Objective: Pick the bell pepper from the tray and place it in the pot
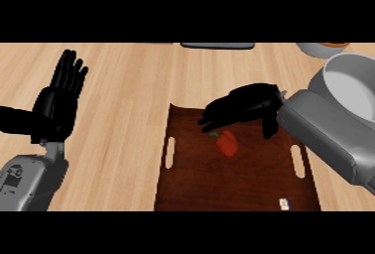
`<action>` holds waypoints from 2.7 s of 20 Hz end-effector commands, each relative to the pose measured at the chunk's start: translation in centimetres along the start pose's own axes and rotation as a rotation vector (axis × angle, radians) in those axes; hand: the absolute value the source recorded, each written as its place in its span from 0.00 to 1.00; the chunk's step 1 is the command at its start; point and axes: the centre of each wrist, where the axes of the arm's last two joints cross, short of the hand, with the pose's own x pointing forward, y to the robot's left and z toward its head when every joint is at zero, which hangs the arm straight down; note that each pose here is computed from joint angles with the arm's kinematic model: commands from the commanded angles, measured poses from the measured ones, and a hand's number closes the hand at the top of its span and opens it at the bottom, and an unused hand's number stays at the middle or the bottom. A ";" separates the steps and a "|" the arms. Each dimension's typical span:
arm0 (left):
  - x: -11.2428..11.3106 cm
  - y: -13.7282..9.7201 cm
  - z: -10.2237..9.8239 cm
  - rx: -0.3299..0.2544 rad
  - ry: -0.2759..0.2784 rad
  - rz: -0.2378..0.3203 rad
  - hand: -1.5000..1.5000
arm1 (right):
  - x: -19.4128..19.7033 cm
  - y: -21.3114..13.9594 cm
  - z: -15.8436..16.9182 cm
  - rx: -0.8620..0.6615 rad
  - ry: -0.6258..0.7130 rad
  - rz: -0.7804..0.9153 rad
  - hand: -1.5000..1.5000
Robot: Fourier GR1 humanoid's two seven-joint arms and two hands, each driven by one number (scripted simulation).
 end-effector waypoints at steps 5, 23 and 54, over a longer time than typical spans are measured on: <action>-1.3 0.0 1.1 -0.013 0.007 0.016 0.50 | -1.9 0.6 -1.2 0.021 -0.163 -0.064 0.00; 0.2 0.4 -0.1 0.025 0.016 -0.010 0.50 | -2.6 5.7 -6.7 0.028 -0.094 -0.015 0.00; -0.8 2.0 1.0 0.055 0.021 -0.008 0.50 | -2.0 7.4 -6.8 -0.367 0.371 -0.037 1.00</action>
